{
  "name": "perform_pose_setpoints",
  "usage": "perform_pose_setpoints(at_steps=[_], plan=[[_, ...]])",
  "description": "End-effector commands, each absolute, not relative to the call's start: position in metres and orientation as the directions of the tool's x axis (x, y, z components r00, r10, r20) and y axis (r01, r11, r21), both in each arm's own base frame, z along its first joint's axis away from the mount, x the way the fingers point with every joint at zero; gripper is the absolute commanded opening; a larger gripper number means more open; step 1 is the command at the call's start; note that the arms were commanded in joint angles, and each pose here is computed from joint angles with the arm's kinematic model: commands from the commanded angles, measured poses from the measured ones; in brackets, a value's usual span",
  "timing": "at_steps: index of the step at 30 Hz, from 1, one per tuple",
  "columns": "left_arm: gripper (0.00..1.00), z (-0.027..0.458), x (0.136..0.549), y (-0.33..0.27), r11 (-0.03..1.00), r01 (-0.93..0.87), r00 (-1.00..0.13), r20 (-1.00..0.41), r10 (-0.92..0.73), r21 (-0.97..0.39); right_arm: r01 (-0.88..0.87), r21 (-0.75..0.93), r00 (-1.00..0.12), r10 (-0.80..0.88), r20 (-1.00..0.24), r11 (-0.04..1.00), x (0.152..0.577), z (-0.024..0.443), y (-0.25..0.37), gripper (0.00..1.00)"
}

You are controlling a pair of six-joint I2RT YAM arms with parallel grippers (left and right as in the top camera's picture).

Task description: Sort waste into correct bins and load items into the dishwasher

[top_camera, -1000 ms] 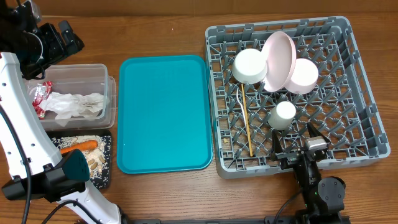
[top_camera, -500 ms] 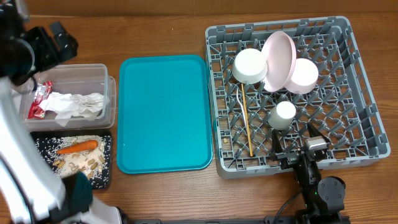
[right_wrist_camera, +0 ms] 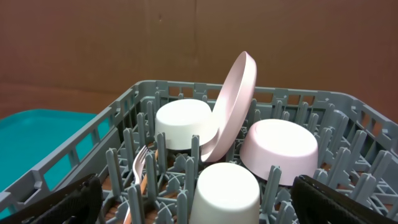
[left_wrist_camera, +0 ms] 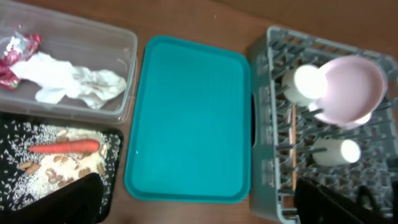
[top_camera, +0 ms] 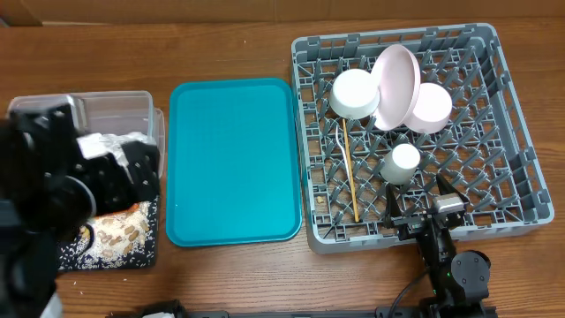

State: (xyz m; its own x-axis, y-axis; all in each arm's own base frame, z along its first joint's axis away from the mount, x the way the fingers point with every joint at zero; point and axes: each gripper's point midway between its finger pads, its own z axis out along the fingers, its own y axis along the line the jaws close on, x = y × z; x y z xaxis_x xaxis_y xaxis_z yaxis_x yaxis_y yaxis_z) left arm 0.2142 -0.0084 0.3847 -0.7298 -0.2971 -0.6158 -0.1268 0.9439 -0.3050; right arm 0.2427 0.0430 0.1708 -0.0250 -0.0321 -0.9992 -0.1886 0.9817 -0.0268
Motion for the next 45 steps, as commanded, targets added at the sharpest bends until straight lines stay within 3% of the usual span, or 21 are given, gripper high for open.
perform_pose_setpoints(at_steps=[1,8,22,32,45], plan=[[1.0,0.357,0.21,-0.008,0.952,-0.12,-0.715,-0.64,-0.28,-0.283,-0.18,-0.031,-0.018,-0.034,-0.999,0.983,0.243,0.17,0.041,1.0],[1.0,0.283,0.23,-0.007,0.944,-0.118,-0.667,-0.68,-0.305,-0.307,-0.18,-0.031,-0.018,-0.034,-0.999,0.983,0.243,0.17,0.041,1.0],[1.0,0.171,0.262,-0.002,0.894,-0.098,-0.408,-0.802,-0.437,-0.438,-0.18,-0.031,-0.018,-0.034,-0.999,0.983,0.243,0.17,0.041,1.0],[1.0,0.138,0.263,-0.002,0.902,-0.033,-0.282,-0.862,-0.421,-0.43,-0.18,-0.031,-0.018,-0.035,-0.999,0.983,0.243,0.17,0.041,1.0],[1.0,0.103,0.25,0.005,0.936,-0.132,-0.272,-0.896,-0.35,-0.326,-0.18,-0.031,-0.018,-0.034,-0.999,0.983,0.243,0.17,0.041,1.0]])
